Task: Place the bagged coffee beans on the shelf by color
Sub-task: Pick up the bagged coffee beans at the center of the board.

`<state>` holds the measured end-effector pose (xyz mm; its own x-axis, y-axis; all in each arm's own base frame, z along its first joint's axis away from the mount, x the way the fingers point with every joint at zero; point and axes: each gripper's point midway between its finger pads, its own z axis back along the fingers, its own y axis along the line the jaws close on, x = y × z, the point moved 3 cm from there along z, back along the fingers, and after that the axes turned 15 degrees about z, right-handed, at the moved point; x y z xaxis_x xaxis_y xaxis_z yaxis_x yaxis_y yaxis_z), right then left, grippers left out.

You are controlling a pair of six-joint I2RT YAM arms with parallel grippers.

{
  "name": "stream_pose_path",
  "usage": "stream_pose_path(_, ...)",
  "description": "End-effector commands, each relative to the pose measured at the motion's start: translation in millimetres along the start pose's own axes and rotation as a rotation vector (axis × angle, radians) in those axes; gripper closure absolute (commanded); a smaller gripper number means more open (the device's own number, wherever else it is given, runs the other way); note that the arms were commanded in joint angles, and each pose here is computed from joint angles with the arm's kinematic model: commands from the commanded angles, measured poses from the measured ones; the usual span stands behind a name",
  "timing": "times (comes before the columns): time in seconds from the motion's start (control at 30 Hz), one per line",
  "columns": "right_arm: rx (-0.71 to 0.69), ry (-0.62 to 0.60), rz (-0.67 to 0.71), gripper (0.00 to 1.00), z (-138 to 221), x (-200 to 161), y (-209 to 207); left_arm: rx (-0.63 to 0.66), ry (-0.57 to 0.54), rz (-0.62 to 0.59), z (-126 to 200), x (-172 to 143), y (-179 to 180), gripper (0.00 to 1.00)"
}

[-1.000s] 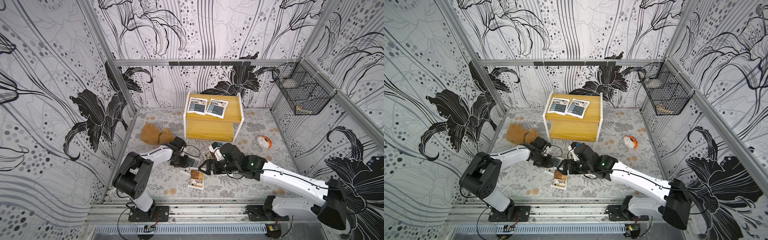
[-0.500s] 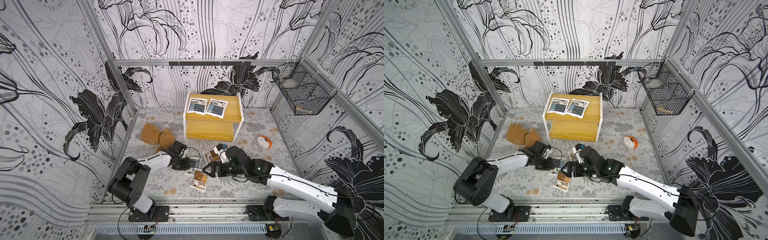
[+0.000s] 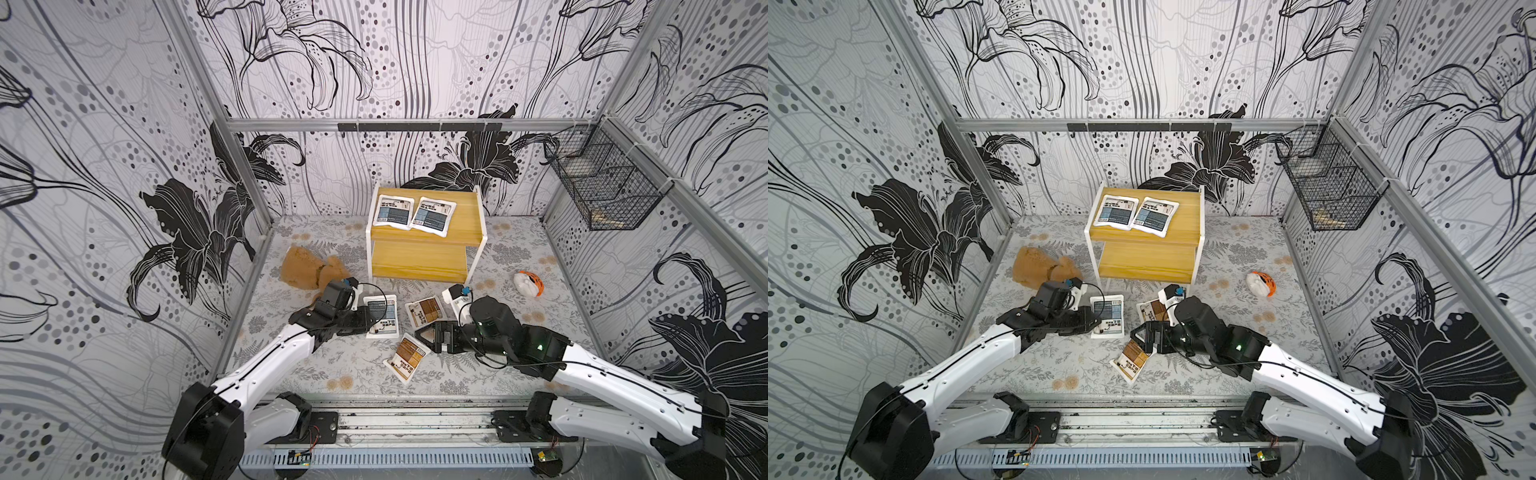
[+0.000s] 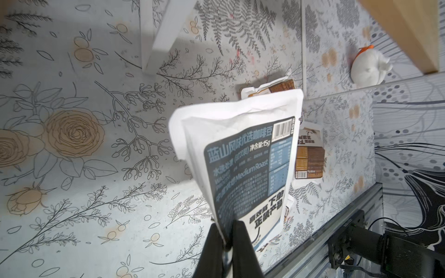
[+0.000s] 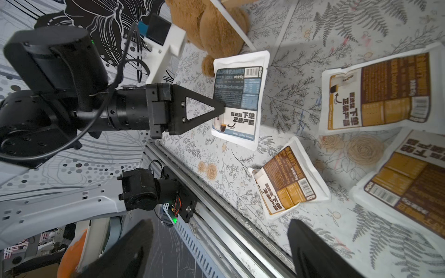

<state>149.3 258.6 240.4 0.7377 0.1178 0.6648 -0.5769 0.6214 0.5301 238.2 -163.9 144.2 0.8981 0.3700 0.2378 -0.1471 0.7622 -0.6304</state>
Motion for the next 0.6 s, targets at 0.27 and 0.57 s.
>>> stream_pose_path(0.27, 0.151, -0.056, -0.003, 0.08, -5.5, 6.5, 20.5, -0.402, -0.196, 0.238, 59.9, 5.3, -45.9, 0.96)
stream_pose_path(0.57, 0.279, -0.107, 0.012, 0.14, -22.2, 17.4, 42.7, -0.651, -0.259, 0.428, 94.3, 5.7, -59.7, 0.95)
